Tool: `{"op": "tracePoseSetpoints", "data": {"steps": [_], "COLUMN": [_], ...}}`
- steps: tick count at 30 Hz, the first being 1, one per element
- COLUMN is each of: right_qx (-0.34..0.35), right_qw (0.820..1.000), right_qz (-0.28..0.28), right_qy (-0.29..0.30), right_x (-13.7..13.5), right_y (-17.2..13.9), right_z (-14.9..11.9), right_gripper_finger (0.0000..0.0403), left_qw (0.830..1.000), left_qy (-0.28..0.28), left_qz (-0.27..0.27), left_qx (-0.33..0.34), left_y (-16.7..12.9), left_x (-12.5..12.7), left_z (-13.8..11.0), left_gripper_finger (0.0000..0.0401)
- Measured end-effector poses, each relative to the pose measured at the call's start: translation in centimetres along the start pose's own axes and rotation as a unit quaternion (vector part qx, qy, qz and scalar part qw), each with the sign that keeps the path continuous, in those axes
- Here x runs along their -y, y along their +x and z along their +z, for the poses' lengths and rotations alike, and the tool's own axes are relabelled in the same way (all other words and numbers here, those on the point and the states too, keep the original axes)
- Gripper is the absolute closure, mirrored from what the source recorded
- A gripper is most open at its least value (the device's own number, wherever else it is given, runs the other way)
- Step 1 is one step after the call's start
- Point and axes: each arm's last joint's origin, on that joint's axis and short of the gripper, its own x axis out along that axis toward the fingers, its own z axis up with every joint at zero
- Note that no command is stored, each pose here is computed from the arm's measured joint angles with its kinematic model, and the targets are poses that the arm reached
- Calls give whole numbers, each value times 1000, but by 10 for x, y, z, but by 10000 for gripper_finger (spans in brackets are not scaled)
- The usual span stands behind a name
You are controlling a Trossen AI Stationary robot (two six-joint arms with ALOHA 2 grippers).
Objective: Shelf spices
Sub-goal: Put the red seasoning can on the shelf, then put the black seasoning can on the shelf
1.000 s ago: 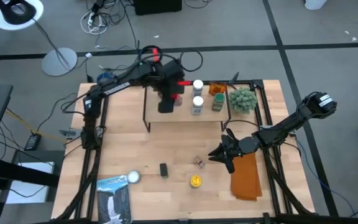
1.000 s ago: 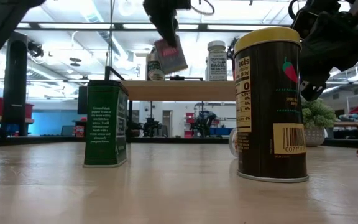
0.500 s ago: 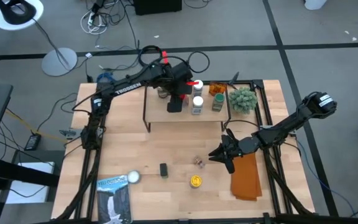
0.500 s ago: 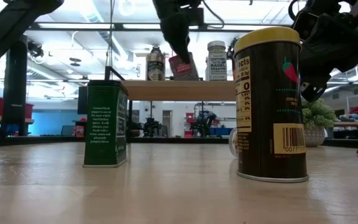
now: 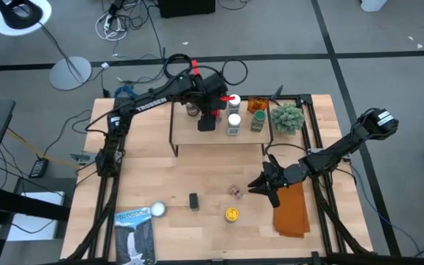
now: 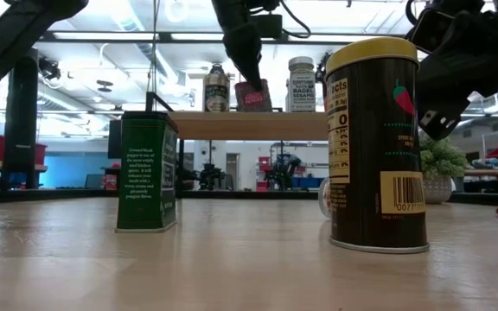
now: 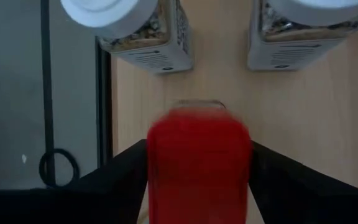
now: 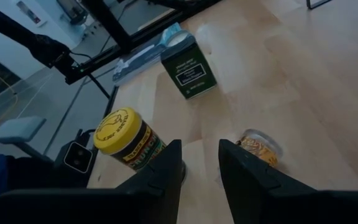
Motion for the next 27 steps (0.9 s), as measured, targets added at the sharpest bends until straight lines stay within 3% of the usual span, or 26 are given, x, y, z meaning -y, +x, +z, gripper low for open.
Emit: {"op": "tracePoseSetpoints", "data": {"steps": [15, 22, 27], "right_qx": [1, 1, 1], "right_qw": [1000, 1000, 1000], "right_qz": [1, 1, 1], "right_qy": [0, 0, 0], "right_x": [0, 0, 0], "right_y": [0, 0, 0], "right_z": [0, 0, 0], "right_gripper_finger": [296, 296, 296], "left_qw": [1000, 999, 999], "left_qy": [11, 6, -1], "left_qz": [19, 34, 33], "left_qx": [4, 34, 18], "left_y": [-3, -25, -36], "left_x": [-2, -7, -6], "left_z": [2, 7, 1], "left_gripper_finger": [121, 121, 121]}}
